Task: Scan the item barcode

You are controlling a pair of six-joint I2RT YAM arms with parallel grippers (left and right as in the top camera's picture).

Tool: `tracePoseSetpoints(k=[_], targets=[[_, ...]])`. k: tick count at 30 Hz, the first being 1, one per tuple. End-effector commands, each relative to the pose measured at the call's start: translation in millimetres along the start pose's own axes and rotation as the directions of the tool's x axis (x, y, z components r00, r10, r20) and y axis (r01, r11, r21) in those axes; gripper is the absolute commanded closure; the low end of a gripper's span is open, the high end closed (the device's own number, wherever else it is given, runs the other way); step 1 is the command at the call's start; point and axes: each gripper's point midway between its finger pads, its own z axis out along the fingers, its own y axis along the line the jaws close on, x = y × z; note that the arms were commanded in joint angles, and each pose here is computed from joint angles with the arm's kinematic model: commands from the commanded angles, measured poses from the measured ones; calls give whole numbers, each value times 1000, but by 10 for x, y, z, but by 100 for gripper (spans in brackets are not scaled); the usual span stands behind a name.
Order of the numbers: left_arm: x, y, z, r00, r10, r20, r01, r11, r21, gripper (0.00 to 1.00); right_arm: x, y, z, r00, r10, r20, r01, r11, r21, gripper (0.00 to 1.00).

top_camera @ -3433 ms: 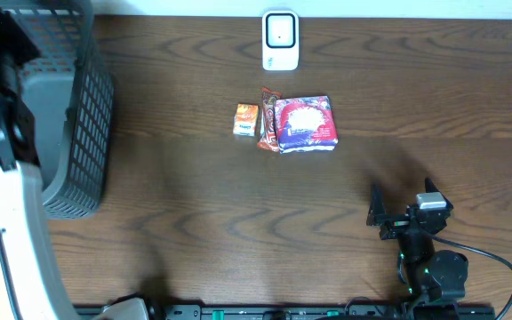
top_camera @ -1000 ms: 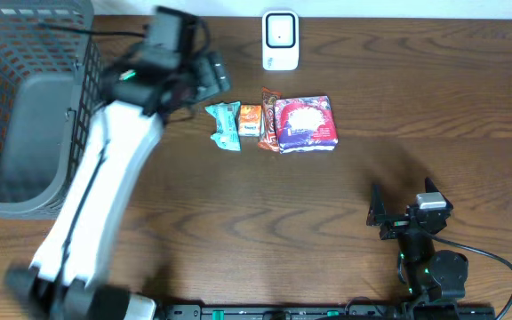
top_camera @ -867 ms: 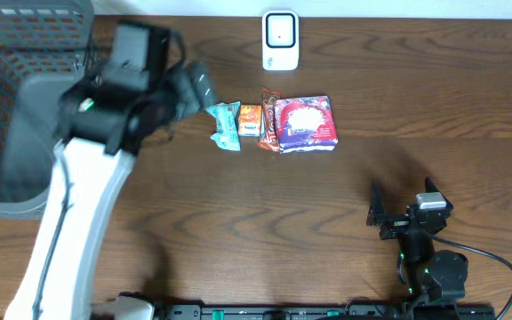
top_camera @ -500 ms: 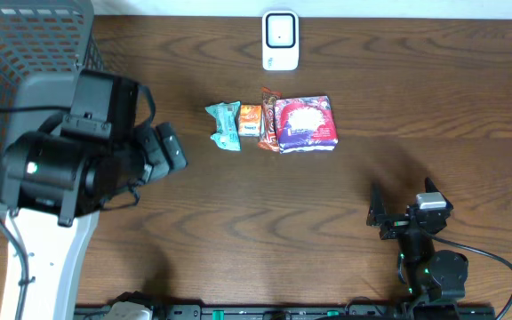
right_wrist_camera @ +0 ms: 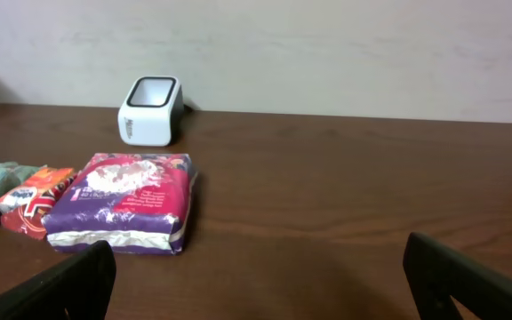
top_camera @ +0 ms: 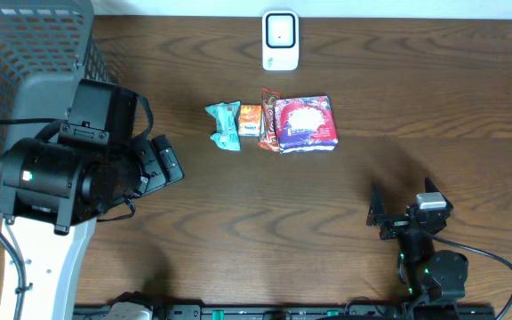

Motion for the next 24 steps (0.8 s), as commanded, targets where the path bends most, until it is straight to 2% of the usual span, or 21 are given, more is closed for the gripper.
tracePoseSetpoints(k=[1,5,10,12,13,14,16,18,21,22,24], targets=[[-6,48,35,1000,-11,-3,11,1000,-29,2,5,-34,-1,1000,-10,1,10,1000,16,1],[-6,48,35,1000,-12,-3,12,1000,-29,2,3,27,-1,989,151,-1,-151,988,-19,1],[-6,48,35,1000,-12,-3,12,1000,-29,2,1,52,-1,921,389,-10,-389,921,-32,1],[-6,48,35,1000,-12,-3,12,1000,-29,2,-35,134,-7,835,550,-30,-550,831,-78,1],[-6,48,35,1000,-12,-3,12,1000,-29,2,-59,241,-19,760,646,-73,-650,750,-126,1],[-6,48,35,1000,-11,-3,11,1000,-29,2,-53,413,-53,645,744,-171,-763,622,-175,1],[-6,48,35,1000,-12,-3,12,1000,-29,2,-50,563,-98,536,801,-267,-844,500,-196,1],[-6,48,35,1000,-11,-3,11,1000,-29,2,-65,616,-118,458,833,-309,-889,418,-190,1],[-6,48,35,1000,-12,-3,12,1000,-29,2,-80,687,-148,268,885,-380,-963,233,-138,1],[-6,48,35,1000,-12,-3,12,1000,-29,2,-113,739,-173,244,879,-410,-969,200,-147,1],[-6,48,35,1000,-12,-3,12,1000,-29,2,-339,880,-273,303,835,-460,-944,196,-267,1]])
